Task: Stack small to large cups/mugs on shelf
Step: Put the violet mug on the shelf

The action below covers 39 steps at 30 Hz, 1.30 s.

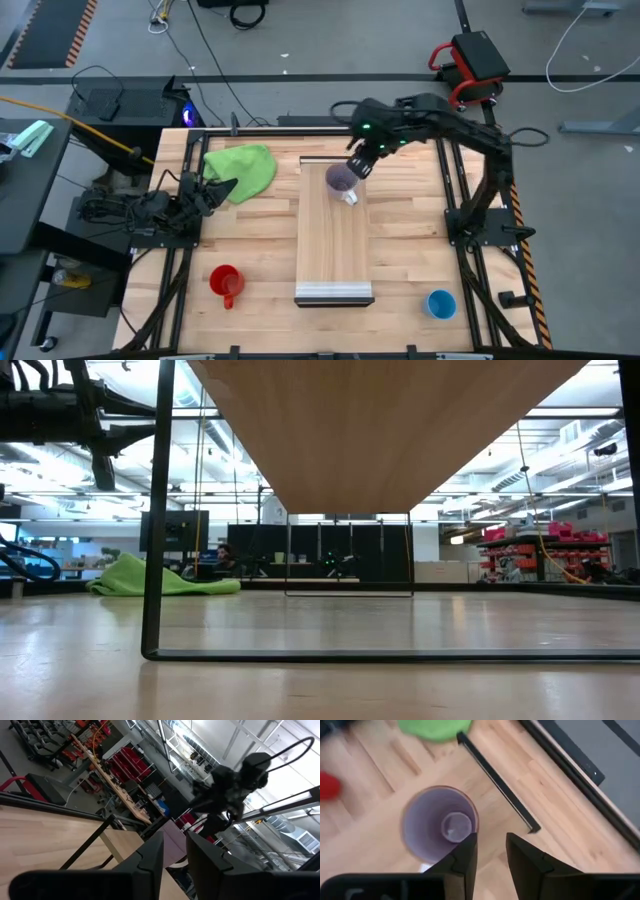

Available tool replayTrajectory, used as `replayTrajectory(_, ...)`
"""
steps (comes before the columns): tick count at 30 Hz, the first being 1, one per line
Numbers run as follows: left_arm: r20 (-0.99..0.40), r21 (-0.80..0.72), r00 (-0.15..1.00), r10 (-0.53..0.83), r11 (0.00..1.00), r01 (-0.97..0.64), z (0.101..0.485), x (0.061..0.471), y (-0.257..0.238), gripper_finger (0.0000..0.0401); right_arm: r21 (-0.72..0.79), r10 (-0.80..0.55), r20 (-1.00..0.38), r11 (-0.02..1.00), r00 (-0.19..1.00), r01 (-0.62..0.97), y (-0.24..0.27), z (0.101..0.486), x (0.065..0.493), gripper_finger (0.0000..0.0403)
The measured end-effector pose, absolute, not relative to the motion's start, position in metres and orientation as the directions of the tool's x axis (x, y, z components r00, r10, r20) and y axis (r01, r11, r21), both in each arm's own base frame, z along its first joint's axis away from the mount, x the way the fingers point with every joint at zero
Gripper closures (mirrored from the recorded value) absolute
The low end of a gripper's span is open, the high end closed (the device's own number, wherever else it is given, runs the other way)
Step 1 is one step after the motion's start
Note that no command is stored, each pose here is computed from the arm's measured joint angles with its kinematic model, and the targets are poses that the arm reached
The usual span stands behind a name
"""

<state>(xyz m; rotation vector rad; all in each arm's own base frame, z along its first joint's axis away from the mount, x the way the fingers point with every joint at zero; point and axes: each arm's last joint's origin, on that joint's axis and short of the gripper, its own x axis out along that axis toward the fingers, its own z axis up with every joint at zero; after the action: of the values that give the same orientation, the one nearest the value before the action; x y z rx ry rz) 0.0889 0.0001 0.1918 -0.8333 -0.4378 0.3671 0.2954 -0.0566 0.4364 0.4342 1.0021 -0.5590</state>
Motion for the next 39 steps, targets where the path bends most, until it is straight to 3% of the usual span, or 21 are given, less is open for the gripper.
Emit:
replayTrajectory(9,0.223,-0.771,0.851,0.475,0.621,-0.144,0.191,0.089,0.0,0.031,0.005,-0.377,-0.788,0.786,0.487,0.618,0.049,0.444,0.27,0.0327)
replayTrajectory(15,0.223,-0.77,0.852,0.475,0.621,-0.145,0.191,0.089,0.0,0.0305,-0.023,-0.394,-0.82,0.747,0.415,0.664,0.104,0.388,0.27,0.0379)
replayTrajectory(18,0.222,-0.77,0.852,0.475,0.621,-0.145,0.191,0.089,0.0,0.0308,0.03,-0.434,-0.767,0.711,0.473,0.702,0.122,0.36,0.276,0.0397)
replayTrajectory(23,0.221,-0.769,0.852,0.474,0.622,-0.146,0.191,0.089,0.0,0.0311,0.148,-0.458,-0.673,0.686,0.581,0.712,0.121,0.329,0.301,0.0398)
replayTrajectory(30,0.221,-0.771,0.852,0.474,0.62,-0.145,0.191,0.089,0.0,0.0307,0.136,-0.501,-0.676,0.636,0.54,0.76,0.098,0.305,0.311,0.04)
replayTrajectory(39,0.226,-0.767,0.862,0.455,0.628,-0.13,0.191,0.089,0.0,0.0311,0.132,-0.53,-0.679,0.592,0.508,0.795,0.082,0.304,0.315,0.0402)
